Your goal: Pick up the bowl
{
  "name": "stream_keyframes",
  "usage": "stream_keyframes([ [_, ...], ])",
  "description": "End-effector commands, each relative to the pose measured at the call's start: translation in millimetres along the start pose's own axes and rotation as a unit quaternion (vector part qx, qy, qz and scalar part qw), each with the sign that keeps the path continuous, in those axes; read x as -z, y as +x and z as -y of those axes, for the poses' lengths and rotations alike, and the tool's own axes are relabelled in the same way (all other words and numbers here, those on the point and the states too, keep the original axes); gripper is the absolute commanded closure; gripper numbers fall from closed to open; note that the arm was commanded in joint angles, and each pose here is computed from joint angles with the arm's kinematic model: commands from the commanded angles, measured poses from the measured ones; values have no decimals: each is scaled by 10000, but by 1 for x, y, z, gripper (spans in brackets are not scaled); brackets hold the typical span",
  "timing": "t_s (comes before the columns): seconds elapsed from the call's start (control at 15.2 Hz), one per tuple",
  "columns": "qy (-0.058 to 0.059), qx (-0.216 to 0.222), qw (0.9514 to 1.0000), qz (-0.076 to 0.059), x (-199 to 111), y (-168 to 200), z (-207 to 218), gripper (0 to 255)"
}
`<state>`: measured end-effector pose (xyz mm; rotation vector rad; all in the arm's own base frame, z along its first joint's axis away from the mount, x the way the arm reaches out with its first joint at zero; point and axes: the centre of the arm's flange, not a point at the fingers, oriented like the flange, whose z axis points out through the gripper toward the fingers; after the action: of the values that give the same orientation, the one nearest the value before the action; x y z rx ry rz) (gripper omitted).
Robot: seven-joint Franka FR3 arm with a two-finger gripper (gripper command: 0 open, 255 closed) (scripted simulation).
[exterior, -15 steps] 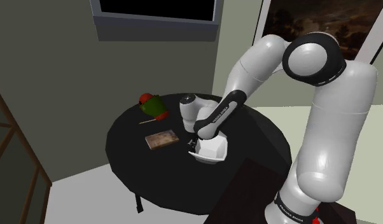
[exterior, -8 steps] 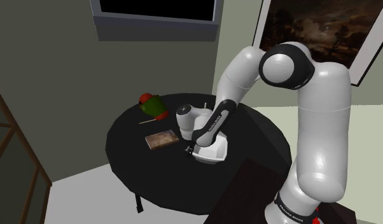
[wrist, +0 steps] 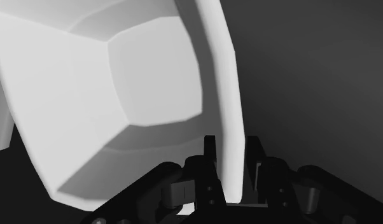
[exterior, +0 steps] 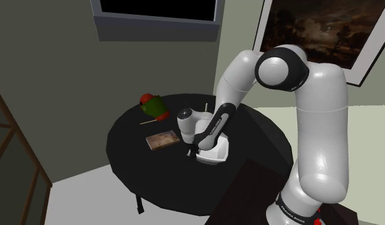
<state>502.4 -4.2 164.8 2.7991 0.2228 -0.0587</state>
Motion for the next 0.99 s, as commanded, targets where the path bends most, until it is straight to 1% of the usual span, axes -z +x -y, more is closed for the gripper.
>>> stream_keyframes([
  [0.0,0,-1,10000,5,-1,0,0,255],
  [0.33,0,-1,10000,4,-1,0,0,255],
  [0.92,0,-1,10000,4,44,-3,-15,255],
])
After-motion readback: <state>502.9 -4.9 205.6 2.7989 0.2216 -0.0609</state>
